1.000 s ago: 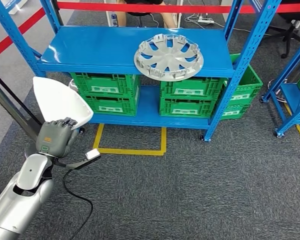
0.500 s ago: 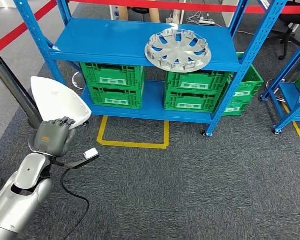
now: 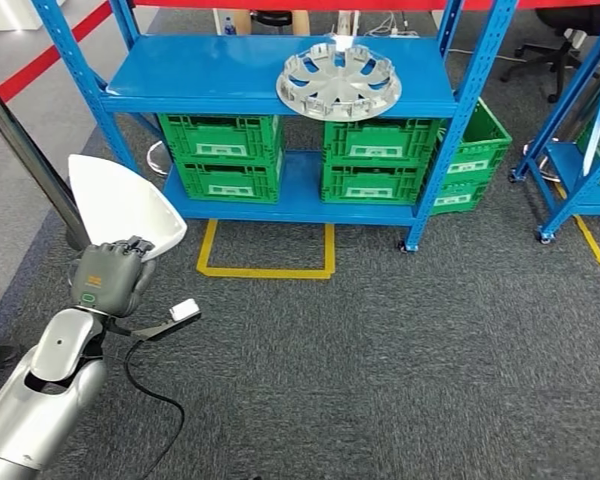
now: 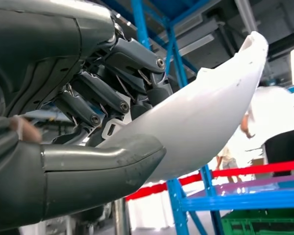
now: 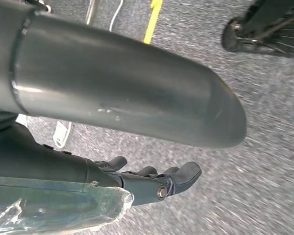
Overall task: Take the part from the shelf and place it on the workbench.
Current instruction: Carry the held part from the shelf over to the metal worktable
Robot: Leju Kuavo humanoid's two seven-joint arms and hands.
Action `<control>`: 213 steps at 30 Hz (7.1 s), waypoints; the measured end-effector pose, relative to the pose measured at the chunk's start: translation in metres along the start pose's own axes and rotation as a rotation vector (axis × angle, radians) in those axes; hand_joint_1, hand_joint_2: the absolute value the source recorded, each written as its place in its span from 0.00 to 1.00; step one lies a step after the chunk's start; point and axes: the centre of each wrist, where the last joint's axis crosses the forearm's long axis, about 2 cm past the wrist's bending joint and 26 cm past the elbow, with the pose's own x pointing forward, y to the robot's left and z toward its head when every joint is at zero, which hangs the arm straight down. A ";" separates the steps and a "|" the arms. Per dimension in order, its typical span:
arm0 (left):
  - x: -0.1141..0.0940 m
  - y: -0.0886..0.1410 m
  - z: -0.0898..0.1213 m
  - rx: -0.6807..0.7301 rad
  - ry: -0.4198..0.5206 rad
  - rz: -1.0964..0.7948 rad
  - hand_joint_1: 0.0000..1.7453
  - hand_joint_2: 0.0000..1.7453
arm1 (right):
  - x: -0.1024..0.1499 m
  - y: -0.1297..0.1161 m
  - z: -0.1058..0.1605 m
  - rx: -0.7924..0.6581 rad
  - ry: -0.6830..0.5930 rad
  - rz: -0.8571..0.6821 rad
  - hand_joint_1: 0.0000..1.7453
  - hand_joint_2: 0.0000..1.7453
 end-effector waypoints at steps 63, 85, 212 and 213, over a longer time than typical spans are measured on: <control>-0.012 0.002 0.016 -0.027 0.101 0.084 1.00 1.00 | -0.002 0.026 0.013 -0.050 0.028 -0.034 0.00 0.00; -0.021 0.003 0.019 -0.029 0.118 0.062 1.00 1.00 | 0.012 0.035 0.022 -0.054 0.000 0.062 0.00 0.00; -0.043 0.008 0.038 -0.074 0.199 -0.013 1.00 1.00 | 0.018 0.048 0.026 -0.056 -0.005 0.307 0.00 0.00; -0.044 0.009 0.038 -0.073 0.192 -0.017 1.00 1.00 | 0.019 0.048 0.026 -0.056 -0.006 0.307 0.00 0.00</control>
